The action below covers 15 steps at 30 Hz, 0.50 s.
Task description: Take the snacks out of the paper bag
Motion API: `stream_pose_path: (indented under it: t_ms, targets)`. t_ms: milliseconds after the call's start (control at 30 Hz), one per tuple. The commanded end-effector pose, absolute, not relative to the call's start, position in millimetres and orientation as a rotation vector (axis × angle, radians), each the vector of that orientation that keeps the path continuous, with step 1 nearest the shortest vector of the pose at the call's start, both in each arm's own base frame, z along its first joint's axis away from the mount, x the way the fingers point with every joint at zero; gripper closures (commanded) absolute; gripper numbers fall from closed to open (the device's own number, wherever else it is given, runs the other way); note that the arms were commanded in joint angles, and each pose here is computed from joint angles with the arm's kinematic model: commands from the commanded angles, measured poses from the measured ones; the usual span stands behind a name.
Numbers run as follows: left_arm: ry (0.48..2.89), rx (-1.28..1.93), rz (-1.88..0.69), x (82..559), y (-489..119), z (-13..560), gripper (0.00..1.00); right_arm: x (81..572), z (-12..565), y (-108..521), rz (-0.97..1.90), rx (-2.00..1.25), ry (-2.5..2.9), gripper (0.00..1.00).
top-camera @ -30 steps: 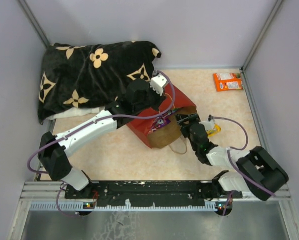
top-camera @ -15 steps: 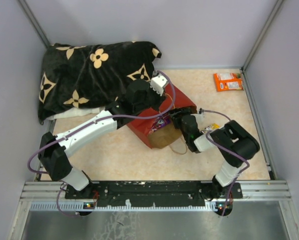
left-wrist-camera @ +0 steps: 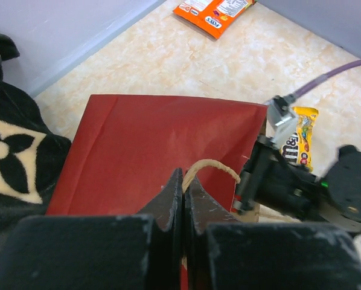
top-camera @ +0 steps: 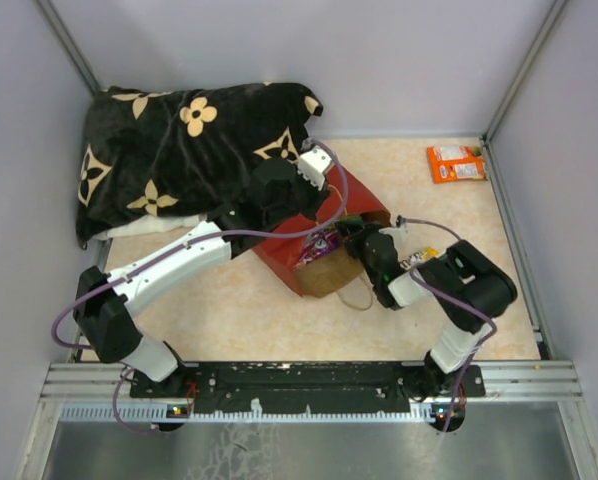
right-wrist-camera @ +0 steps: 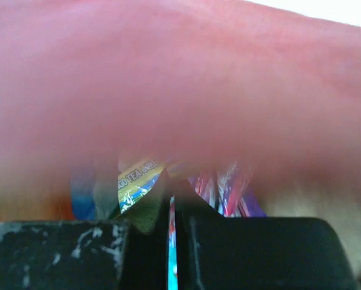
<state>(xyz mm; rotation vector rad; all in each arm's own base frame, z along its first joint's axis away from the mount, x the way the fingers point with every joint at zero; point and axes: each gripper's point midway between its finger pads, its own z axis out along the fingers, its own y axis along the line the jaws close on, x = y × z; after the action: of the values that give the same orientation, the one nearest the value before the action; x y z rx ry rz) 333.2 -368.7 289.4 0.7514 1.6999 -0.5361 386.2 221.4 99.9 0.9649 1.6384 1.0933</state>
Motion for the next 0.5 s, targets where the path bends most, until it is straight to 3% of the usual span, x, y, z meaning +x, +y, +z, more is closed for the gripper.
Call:
stream_pose_path:
  t_ms: [0, 200, 467]
  targets:
    - [1.644, 0.709, -0.525, 331, -361, 313, 1.0, 340, 145, 239, 1.212, 0.738, 1.635, 1.0]
    - [1.662, 0.686, -0.478, 338, -356, 310, 1.0, 277, 161, 254, 1.161, 0.481, 1.817, 1.0]
    - [1.683, 0.663, -0.415, 346, -351, 301, 1.0, 225, 201, 189, 0.977, 0.447, 1.82, 1.0]
